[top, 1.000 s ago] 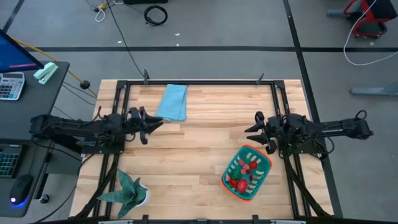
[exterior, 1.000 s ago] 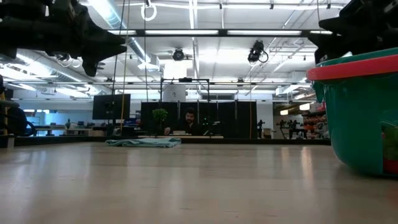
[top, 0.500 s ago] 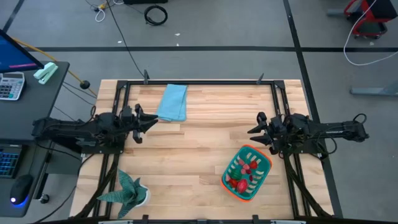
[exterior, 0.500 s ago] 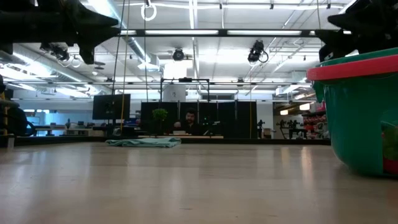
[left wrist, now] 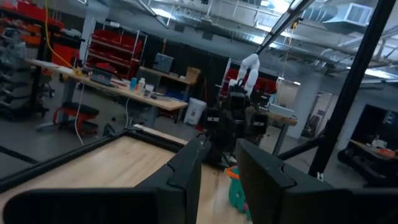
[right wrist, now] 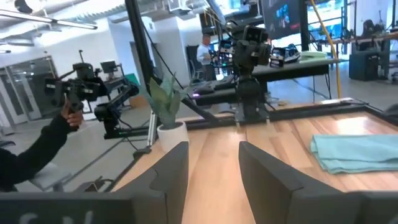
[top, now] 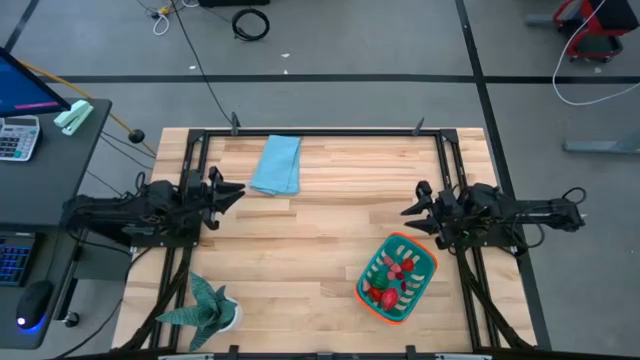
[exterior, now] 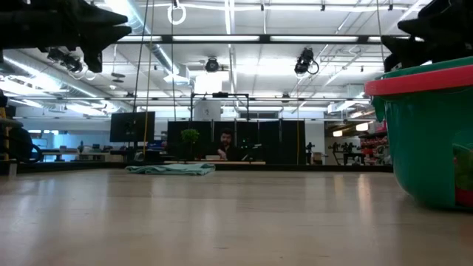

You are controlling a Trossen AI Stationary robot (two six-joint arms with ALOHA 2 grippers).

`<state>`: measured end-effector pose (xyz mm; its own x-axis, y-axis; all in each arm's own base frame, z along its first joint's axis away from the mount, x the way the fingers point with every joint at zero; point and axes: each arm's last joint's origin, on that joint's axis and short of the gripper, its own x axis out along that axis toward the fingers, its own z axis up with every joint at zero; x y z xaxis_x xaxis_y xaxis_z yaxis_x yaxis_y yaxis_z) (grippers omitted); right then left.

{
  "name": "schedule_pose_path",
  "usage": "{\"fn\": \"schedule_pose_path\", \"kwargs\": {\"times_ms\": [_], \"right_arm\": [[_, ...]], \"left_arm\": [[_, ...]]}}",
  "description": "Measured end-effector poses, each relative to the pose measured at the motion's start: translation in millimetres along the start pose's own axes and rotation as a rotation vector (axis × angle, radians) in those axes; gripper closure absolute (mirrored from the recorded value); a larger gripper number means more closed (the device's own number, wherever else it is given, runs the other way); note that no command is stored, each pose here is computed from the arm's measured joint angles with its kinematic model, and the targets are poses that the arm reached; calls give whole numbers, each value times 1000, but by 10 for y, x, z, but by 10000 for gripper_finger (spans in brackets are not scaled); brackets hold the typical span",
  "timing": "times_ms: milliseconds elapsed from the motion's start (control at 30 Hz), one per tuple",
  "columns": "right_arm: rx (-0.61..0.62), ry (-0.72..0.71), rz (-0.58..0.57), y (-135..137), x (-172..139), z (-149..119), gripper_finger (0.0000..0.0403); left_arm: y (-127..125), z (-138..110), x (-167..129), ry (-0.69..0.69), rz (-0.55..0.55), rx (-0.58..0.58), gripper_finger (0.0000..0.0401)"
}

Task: Pick and placing Produce into tupperware
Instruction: Return to Home Position

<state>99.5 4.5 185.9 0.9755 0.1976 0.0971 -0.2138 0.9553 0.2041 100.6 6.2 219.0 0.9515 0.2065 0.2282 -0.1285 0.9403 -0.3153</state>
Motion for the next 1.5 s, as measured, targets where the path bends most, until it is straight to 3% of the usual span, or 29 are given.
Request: {"fn": "schedule_pose_path", "kwargs": {"times_ms": [133,567,700,900,1067,1500], "right_arm": [[27,18,-35,-36,8,-111,253],[20,22,-22,-32,9,-111,253],[21,23,-22,-32,9,-113,253],[43,67,-35,-43,7,-157,253],[42,105,-121,-75,0,-206,253],[76,169,-129,-92,33,-263,253]], "left_arm": [[-13,-11,-1,12,-12,10,294],[13,-121,-7,100,7,10,294],[64,-348,-35,76,-17,-8,294],[40,-305,-29,55,-46,-22,294],[62,-374,-33,125,-25,-7,294],[136,-595,-84,339,42,15,294]]}}
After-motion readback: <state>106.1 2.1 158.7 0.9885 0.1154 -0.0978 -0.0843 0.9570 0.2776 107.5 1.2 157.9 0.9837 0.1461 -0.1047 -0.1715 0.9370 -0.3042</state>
